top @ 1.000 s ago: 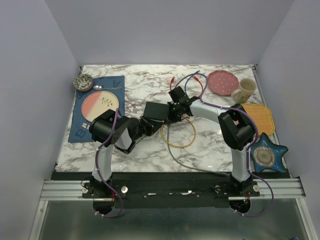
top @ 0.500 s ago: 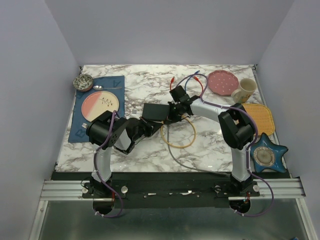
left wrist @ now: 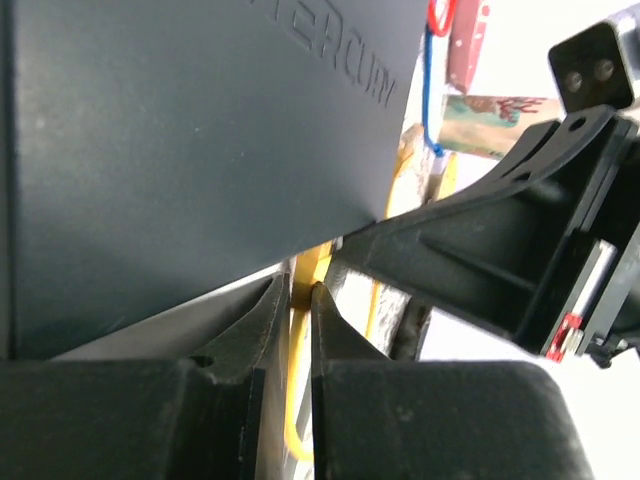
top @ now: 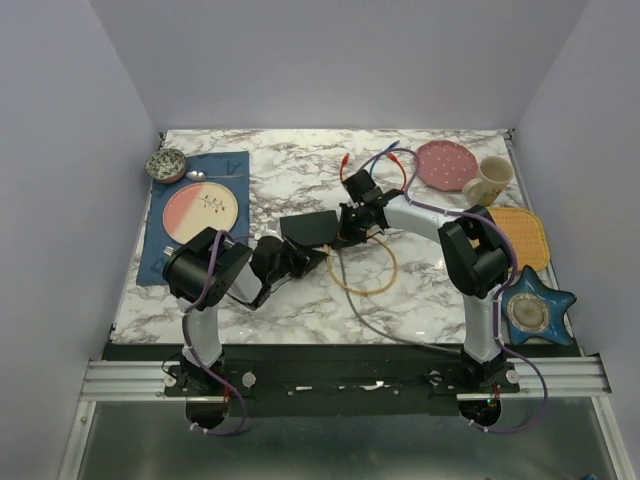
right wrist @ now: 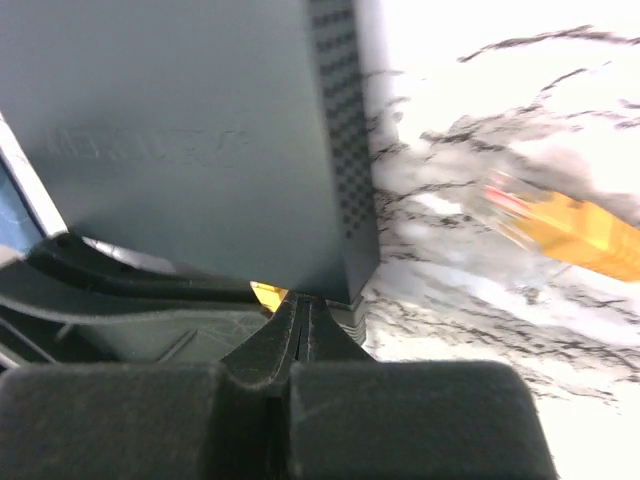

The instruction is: Pull the plug from the switch port

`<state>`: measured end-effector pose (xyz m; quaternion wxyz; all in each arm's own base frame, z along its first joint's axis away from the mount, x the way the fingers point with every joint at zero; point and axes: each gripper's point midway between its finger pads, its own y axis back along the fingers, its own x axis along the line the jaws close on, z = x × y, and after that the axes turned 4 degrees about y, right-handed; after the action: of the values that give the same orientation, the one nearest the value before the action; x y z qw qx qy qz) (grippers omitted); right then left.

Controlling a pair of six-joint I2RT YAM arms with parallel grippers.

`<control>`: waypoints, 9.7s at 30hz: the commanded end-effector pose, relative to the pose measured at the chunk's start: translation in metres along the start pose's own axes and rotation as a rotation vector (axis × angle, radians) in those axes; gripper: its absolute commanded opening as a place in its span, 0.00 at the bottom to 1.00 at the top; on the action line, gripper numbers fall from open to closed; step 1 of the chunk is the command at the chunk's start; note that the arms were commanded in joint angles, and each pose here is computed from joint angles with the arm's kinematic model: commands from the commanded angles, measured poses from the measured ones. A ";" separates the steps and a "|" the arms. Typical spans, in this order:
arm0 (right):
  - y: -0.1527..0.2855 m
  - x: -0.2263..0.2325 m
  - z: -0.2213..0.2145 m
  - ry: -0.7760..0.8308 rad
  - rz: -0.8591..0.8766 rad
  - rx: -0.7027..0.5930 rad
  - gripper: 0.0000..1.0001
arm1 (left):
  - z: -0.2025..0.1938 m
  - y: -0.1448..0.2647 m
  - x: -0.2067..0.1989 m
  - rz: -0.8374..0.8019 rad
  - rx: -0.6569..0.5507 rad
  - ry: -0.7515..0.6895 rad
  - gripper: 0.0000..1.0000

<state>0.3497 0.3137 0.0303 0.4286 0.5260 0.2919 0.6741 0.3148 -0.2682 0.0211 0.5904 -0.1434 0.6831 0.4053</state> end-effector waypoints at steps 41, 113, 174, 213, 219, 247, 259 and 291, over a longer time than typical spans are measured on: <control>0.011 -0.081 -0.001 -0.011 -0.117 -0.162 0.01 | 0.121 -0.032 -0.067 0.414 -0.201 -0.418 0.28; -0.020 0.001 0.000 -0.200 0.378 -0.172 0.45 | 0.080 -0.029 -0.025 0.296 0.012 -0.319 0.22; -0.018 0.004 -0.032 -0.119 0.419 -0.066 0.01 | 0.040 -0.031 -0.002 0.298 0.070 -0.178 0.21; 0.023 0.012 -0.102 0.059 0.371 0.109 0.01 | 0.081 -0.035 -0.078 0.081 -0.066 -0.107 0.22; 0.043 -0.022 -0.053 0.156 0.038 -0.077 0.02 | 0.075 -0.010 -0.113 -0.017 -0.057 -0.169 0.27; 0.105 -0.035 -0.099 0.411 -0.122 -0.166 0.66 | 0.065 0.034 -0.085 0.018 -0.076 -0.161 0.29; 0.066 -0.044 -0.171 0.458 -0.137 0.075 0.62 | 0.053 0.047 -0.057 0.062 -0.076 -0.144 0.29; 0.250 0.092 -0.047 0.620 -0.091 -0.534 0.01 | 0.062 0.060 -0.063 0.079 -0.140 -0.160 0.29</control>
<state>0.1591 0.3248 0.2617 0.2622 0.2133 0.2600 0.9045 0.3255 -0.2095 0.0881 0.6084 -0.1060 0.6301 0.4707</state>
